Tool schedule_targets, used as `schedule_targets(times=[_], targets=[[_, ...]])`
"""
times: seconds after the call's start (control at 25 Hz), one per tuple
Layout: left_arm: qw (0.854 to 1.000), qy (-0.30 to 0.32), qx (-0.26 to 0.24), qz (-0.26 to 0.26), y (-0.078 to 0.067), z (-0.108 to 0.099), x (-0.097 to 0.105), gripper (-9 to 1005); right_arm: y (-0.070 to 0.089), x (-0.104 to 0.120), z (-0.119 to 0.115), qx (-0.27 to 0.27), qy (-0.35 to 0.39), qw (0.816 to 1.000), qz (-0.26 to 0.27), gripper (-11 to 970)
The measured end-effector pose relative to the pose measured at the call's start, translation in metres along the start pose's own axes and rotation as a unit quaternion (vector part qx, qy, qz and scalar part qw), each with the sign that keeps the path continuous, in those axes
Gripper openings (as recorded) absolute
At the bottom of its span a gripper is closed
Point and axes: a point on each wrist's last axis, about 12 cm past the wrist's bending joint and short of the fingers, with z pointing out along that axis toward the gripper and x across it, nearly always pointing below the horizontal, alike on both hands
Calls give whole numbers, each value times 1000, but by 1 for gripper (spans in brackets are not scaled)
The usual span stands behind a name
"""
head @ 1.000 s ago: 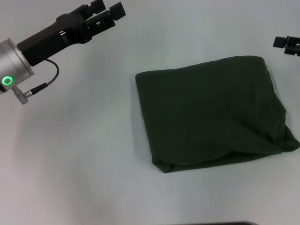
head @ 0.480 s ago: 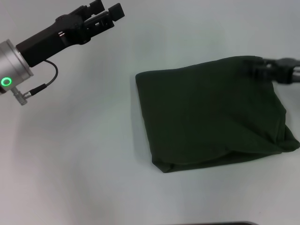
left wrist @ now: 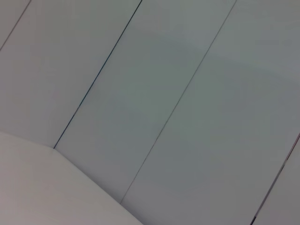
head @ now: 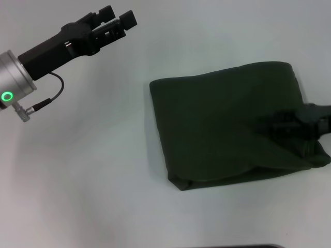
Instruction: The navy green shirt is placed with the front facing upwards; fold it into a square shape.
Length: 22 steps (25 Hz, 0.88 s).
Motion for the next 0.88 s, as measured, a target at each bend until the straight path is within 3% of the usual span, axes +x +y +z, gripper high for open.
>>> schedule_targets(times=[0.44,0.88], targets=[[1000,0,1,-6,-1,0,4,905,-1,18,-23,20,12,998,66,387],[1000,1,0,-3,-1,0,4,905,-6,46,-61,86,-4,986,143,416]])
